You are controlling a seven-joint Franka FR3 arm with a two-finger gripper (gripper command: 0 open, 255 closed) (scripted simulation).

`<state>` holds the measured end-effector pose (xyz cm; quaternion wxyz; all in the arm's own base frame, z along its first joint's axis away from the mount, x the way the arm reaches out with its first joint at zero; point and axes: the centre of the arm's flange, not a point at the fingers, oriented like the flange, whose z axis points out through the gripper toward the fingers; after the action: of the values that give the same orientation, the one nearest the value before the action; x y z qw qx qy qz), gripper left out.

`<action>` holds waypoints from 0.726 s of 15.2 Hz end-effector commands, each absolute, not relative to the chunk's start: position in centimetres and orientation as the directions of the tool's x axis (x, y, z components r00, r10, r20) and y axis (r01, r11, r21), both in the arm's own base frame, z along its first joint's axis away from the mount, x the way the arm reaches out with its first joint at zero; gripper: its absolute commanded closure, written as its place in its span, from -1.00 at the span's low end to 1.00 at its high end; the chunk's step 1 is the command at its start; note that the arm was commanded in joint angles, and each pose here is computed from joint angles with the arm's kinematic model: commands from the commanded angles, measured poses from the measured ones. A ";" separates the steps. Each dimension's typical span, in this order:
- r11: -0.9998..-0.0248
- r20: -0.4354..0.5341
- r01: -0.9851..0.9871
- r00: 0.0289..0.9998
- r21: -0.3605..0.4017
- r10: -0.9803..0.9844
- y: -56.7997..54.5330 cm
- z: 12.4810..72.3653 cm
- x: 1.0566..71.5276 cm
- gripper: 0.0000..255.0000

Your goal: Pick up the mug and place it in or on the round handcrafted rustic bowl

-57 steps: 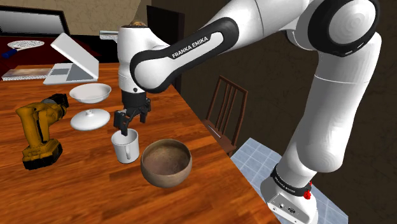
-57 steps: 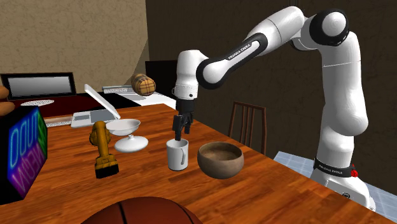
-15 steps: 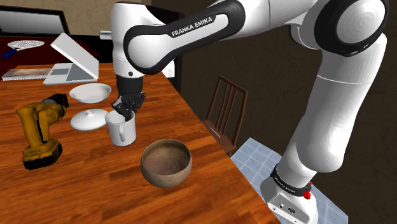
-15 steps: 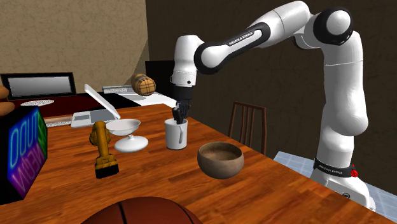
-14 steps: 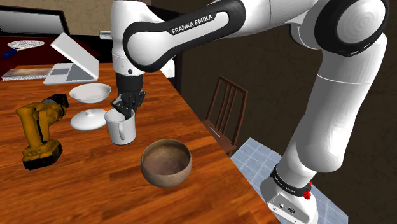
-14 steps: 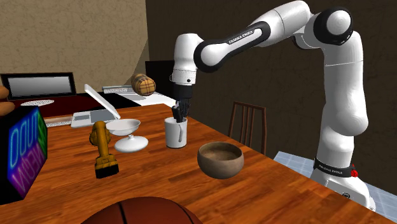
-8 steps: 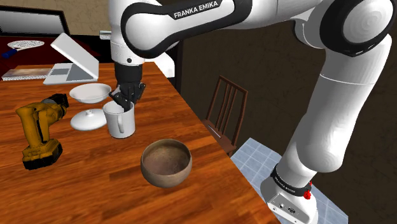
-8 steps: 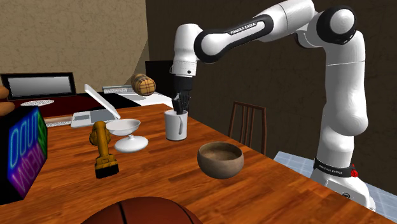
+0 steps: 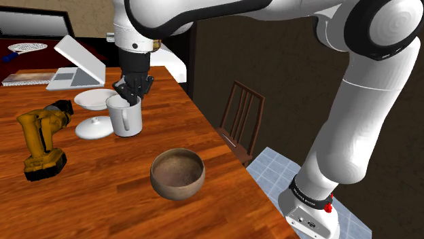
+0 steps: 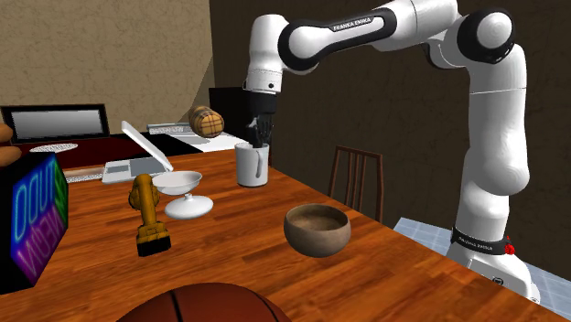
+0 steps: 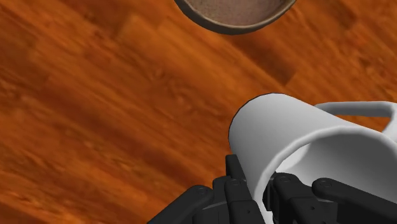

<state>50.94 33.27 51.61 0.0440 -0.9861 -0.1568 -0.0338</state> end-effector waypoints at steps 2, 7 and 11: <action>-0.947 0.080 0.312 0.949 -0.076 0.306 32.5 52.3 48.4 1.00; -0.947 0.080 0.312 0.949 -0.076 0.306 30.6 53.2 42.1 1.00; -0.947 0.080 0.312 0.949 -0.076 0.306 29.1 53.9 37.1 1.00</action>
<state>38.37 29.64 53.82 0.0435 -0.9861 -0.1570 -0.0336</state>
